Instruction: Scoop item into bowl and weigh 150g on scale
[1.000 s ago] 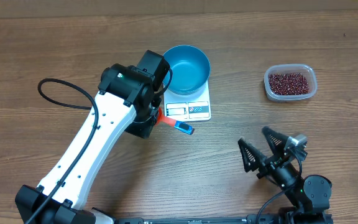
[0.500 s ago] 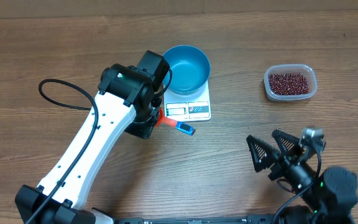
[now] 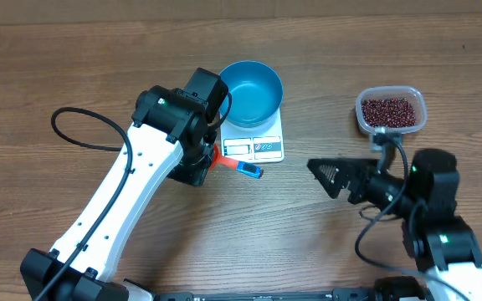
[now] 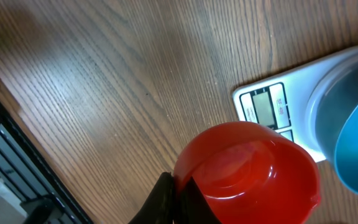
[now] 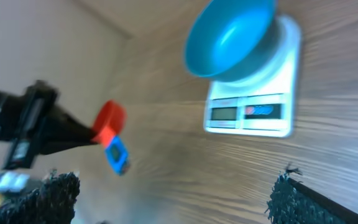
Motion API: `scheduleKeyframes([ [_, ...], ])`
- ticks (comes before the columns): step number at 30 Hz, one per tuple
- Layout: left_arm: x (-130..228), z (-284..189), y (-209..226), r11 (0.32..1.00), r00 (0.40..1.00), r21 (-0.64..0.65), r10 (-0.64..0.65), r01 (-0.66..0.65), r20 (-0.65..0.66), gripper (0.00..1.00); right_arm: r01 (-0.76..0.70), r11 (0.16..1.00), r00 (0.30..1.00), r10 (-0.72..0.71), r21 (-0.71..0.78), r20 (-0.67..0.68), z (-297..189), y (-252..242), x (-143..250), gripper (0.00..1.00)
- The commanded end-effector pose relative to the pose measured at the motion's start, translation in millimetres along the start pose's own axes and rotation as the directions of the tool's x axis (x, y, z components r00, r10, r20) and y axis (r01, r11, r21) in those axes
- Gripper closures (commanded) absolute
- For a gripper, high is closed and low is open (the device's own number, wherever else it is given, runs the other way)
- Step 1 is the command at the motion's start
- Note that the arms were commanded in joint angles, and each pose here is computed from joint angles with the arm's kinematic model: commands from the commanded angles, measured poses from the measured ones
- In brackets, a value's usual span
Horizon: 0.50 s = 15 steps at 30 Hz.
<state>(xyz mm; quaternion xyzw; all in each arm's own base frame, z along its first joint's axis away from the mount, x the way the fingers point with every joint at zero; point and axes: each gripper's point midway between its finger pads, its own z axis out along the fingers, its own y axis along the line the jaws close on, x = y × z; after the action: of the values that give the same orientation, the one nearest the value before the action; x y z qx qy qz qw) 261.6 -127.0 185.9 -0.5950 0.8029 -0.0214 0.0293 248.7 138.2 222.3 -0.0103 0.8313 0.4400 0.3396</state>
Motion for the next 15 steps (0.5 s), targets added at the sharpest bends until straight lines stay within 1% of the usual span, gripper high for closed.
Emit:
scheduleKeyframes([
  [1,3,-7,0,0.997,0.997,0.021,-0.077,0.077,-0.009,0.96,-0.018,0.983,0.996,0.002,-0.182,-0.088,4,30,3,0.00],
  [3,4,-7,0,0.994,0.995,0.019,-0.103,0.104,-0.016,0.96,-0.098,0.976,0.990,0.076,-0.193,-0.119,12,27,1,0.00],
  [7,7,-7,0,0.989,0.988,0.015,-0.148,0.148,-0.035,0.96,-0.267,0.952,0.955,0.240,-0.148,-0.176,24,13,3,0.00],
  [11,10,-7,-6,0.987,0.987,0.035,-0.154,0.156,-0.055,0.96,-0.320,0.938,0.933,0.287,-0.137,-0.216,31,6,7,0.00],
  [15,18,-8,-13,0.986,0.983,0.052,-0.153,0.159,-0.103,0.96,-0.359,0.925,0.918,0.326,-0.125,-0.224,34,3,7,0.00],
])
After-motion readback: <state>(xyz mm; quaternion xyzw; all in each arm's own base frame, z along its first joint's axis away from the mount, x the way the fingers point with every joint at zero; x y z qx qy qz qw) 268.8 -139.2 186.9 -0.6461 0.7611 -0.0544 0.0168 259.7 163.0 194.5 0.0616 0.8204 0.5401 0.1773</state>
